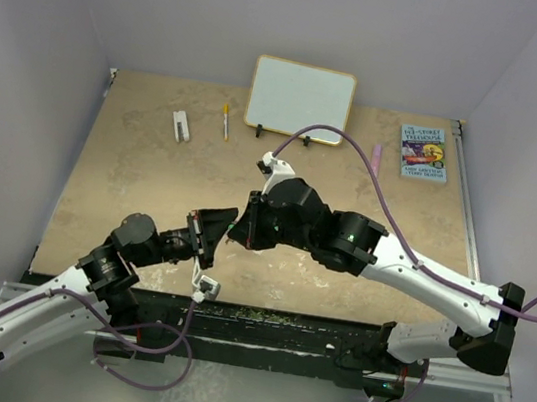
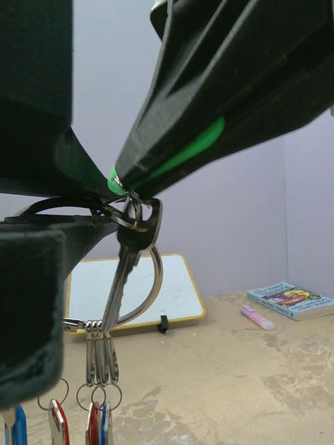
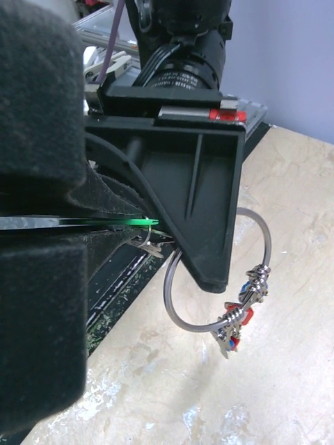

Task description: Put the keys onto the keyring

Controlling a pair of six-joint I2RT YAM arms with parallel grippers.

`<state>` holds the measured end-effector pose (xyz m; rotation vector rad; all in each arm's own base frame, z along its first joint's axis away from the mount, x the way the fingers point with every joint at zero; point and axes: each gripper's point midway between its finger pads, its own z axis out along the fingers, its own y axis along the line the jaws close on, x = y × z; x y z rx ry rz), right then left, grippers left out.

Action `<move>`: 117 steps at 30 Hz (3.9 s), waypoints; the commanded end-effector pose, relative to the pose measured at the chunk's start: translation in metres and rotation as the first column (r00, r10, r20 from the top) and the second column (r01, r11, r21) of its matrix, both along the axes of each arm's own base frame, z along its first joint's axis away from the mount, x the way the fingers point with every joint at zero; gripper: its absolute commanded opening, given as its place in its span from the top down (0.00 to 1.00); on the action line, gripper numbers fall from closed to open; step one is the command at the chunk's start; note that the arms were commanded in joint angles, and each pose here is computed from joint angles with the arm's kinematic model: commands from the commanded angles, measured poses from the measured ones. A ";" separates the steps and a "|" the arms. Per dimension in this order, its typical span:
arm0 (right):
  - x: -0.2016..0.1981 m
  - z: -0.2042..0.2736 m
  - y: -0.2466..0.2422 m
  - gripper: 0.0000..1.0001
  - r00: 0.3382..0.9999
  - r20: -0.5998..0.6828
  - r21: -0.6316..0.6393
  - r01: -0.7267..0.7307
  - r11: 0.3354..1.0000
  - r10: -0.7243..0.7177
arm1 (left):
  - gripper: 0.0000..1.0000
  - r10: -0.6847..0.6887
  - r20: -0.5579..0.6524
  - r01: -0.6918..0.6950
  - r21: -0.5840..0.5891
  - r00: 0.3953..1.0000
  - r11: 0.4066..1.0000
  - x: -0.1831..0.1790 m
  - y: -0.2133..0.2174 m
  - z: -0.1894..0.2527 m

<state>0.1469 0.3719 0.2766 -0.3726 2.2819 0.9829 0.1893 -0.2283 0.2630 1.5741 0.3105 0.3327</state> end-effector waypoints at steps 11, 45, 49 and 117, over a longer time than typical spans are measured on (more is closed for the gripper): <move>-0.002 0.009 -0.008 1.00 1.000 0.001 0.025 0.018 1.000 -0.018 | 0.96 -0.017 0.090 0.027 -0.114 0.996 0.993 -0.008 0.002 0.053; 0.017 -0.066 -0.058 1.00 0.985 -0.071 -0.079 0.150 0.986 -0.156 | 0.96 0.136 0.027 -0.132 -0.106 0.990 0.986 0.014 0.020 0.032; 0.028 -0.112 -0.074 1.00 0.971 -0.125 -0.121 0.192 0.974 -0.206 | 0.96 0.197 -0.013 -0.197 -0.121 0.980 0.973 0.022 0.028 0.031; 0.033 -0.229 -0.148 0.71 0.750 -0.334 -0.373 0.451 0.811 -0.570 | 0.95 0.133 -0.124 -0.149 -0.132 0.983 0.980 0.015 0.021 0.015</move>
